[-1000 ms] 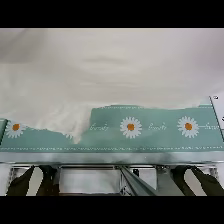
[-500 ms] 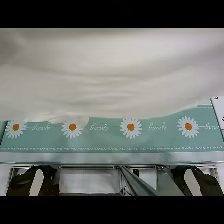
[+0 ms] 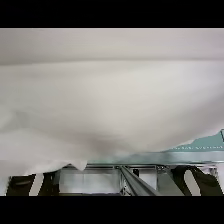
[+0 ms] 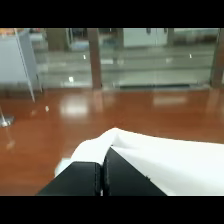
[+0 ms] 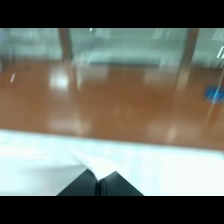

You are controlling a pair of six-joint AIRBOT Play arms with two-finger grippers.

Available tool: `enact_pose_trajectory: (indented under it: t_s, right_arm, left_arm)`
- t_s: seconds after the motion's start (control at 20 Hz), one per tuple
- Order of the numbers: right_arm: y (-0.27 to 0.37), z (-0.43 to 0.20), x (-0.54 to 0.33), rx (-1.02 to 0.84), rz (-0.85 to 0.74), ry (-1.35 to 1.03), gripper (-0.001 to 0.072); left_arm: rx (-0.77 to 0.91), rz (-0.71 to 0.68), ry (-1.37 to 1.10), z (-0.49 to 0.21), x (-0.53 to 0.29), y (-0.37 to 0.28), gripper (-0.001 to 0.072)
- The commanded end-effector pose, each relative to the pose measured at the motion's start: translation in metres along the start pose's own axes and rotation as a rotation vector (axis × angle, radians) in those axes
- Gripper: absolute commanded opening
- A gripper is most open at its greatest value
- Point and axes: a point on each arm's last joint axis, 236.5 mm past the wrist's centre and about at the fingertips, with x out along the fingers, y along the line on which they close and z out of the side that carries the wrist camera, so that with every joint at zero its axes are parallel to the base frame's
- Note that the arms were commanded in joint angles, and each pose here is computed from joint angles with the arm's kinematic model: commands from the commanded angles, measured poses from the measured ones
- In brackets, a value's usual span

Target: Fold the shirts.

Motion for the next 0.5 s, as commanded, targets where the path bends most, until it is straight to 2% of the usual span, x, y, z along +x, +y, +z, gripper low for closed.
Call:
enact_pose_trajectory:
  t_s: [0.0,0.1,0.25,0.45]
  right_arm:
    - [-0.015,-0.063,0.051,0.097,0.048,0.217,0.0024]
    - [-0.036,-0.109,0.093,0.147,0.046,0.346,0.0024]
    - [-0.072,-0.171,0.166,0.233,0.043,0.478,0.0024]
    - [-0.118,-0.229,0.271,0.353,0.045,0.575,0.0024]
  left_arm:
    - [-0.088,-0.095,0.25,-0.071,0.068,-0.016,0.0023]
    - [-0.15,-0.151,0.408,-0.125,0.117,-0.027,0.0023]
    - [-0.22,-0.148,0.589,-0.202,0.188,-0.025,0.0022]
    - [-0.337,-0.152,0.703,-0.272,0.279,-0.027,0.0022]
